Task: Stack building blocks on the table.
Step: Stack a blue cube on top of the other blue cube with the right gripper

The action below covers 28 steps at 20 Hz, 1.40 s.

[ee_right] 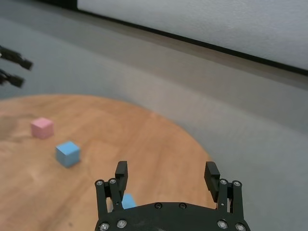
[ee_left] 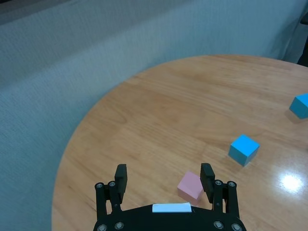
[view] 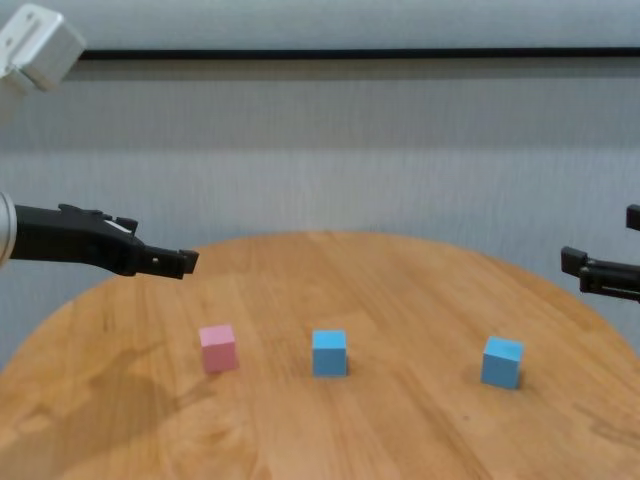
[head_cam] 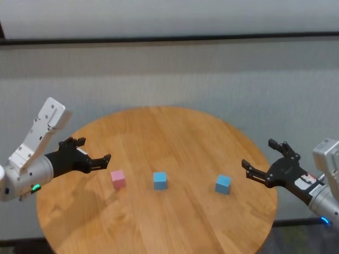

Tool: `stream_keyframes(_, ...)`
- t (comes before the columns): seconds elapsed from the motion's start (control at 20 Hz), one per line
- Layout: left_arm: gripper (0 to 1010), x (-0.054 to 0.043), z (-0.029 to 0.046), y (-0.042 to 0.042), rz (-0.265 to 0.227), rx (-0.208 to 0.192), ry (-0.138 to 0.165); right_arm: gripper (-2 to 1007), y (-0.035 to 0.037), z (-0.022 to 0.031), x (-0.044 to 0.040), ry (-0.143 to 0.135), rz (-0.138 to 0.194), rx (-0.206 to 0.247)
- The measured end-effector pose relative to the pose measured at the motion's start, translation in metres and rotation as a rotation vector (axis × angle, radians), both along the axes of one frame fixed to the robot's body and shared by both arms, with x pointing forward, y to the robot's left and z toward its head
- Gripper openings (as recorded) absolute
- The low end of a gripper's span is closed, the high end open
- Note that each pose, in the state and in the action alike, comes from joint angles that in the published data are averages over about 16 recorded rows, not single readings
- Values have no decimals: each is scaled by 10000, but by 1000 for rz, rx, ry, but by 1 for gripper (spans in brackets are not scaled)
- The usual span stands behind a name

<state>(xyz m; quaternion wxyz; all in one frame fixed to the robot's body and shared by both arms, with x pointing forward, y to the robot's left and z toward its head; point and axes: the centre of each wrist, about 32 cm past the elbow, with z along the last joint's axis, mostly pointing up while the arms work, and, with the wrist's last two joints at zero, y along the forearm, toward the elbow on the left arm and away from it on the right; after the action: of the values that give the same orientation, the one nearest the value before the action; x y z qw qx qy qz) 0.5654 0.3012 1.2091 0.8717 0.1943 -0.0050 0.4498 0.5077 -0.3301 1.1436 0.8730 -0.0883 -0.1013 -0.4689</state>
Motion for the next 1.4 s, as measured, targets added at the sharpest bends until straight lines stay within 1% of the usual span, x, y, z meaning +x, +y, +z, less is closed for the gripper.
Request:
stream_keyframes(0.2,1000,4,0,-7,0,0,1,1005,-73,-33,113,20,69,55)
stream_keyframes(0.4,1000,8,0,-12,0,1,2,1005,-131,-82,228,40,122,96)
stream_keyframes(0.55,1000,9,0,-14,0,1,3,1005,-155,-123,300,53,147,103)
stream_keyframes(0.7,1000,10,0,-16,-1,1,3,1005,-155,-159,356,64,158,93)
stream_keyframes(0.85,1000,11,0,-17,-1,1,3,1005,-123,-189,392,74,157,68)
stream_keyframes(1.0,1000,11,0,-19,-1,1,3,1005,-67,-217,411,85,152,37)
stream_keyframes(1.2,1000,12,0,-20,-1,1,4,1005,25,-245,414,94,144,-2)
stream_keyframes(1.4,1000,13,-1,-21,-1,1,4,1005,109,-267,405,100,135,-28)
